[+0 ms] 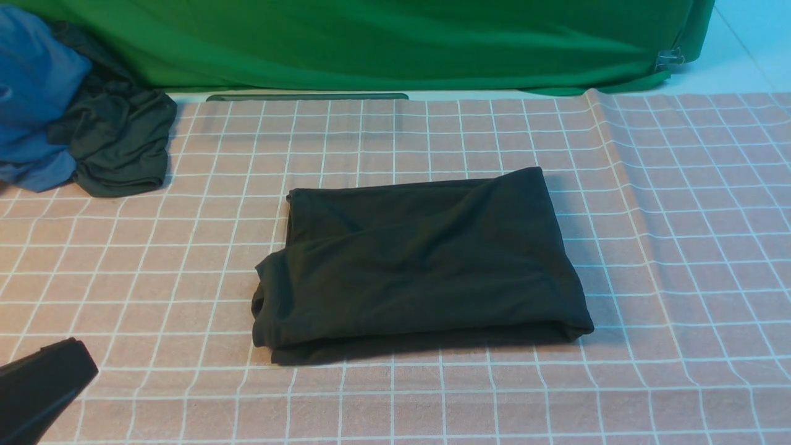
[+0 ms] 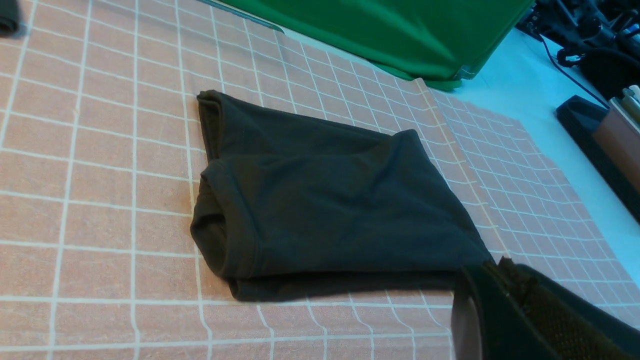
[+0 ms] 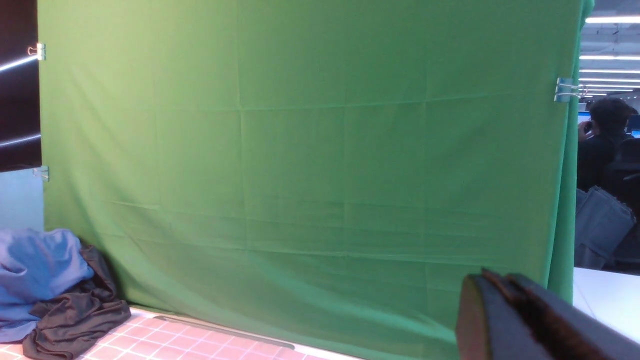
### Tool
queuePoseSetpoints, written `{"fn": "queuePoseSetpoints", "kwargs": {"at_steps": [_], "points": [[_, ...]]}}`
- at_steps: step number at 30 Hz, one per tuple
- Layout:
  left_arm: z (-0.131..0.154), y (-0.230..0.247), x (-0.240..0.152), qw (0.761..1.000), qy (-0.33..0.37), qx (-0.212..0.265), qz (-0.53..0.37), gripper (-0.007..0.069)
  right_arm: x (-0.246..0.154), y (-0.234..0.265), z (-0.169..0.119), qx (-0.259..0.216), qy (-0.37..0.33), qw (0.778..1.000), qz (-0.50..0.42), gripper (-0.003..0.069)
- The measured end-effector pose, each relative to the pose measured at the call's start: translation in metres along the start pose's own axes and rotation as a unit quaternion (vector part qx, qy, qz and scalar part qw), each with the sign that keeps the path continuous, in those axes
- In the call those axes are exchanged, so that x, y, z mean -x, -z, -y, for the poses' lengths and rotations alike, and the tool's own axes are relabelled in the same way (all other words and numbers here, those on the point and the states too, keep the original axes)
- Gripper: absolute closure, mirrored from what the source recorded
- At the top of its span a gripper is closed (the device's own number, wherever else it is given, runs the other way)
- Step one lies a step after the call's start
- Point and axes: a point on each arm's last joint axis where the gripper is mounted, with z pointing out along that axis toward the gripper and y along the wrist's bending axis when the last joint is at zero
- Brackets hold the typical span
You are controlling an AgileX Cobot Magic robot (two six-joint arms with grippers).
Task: Fold a long-sleeved shirt over a pink coffee tablecloth.
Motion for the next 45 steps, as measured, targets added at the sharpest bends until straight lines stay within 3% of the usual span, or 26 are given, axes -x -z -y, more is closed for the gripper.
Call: {"fn": "queuePoseSetpoints", "kwargs": {"at_steps": [7,12,14,17,21,25,45], "points": [[-0.001,-0.001,0.001,1.0,-0.015,0.002,0.009,0.0612,0.0,0.0,0.0,0.0,0.0,1.0,0.0,0.0578],[-0.01,-0.01,0.001,0.993,-0.024,0.009,0.115,0.0612,0.0,0.0,0.0,0.0,0.0,1.0,0.0,0.0569],[-0.018,-0.013,-0.005,0.988,-0.02,0.026,0.152,0.0612,0.0,0.0,0.0,0.0,0.0,1.0,0.0,0.0568],[-0.047,-0.026,-0.037,0.976,-0.012,0.096,0.195,0.0612,0.0,0.0,0.0,0.0,0.0,1.0,0.0,0.056],[-0.072,-0.038,-0.072,0.971,-0.013,0.161,0.175,0.0611,0.0,0.0,0.0,0.0,0.0,1.0,0.0,0.0555],[-0.077,-0.039,-0.08,0.972,-0.026,0.181,0.148,0.0611,0.0,0.0,0.0,0.0,0.0,1.0,0.0,0.0548],[-0.076,-0.04,-0.081,0.975,-0.055,0.168,0.137,0.0611,0.0,0.0,0.0,0.0,0.0,1.0,0.0,0.0501]]}}
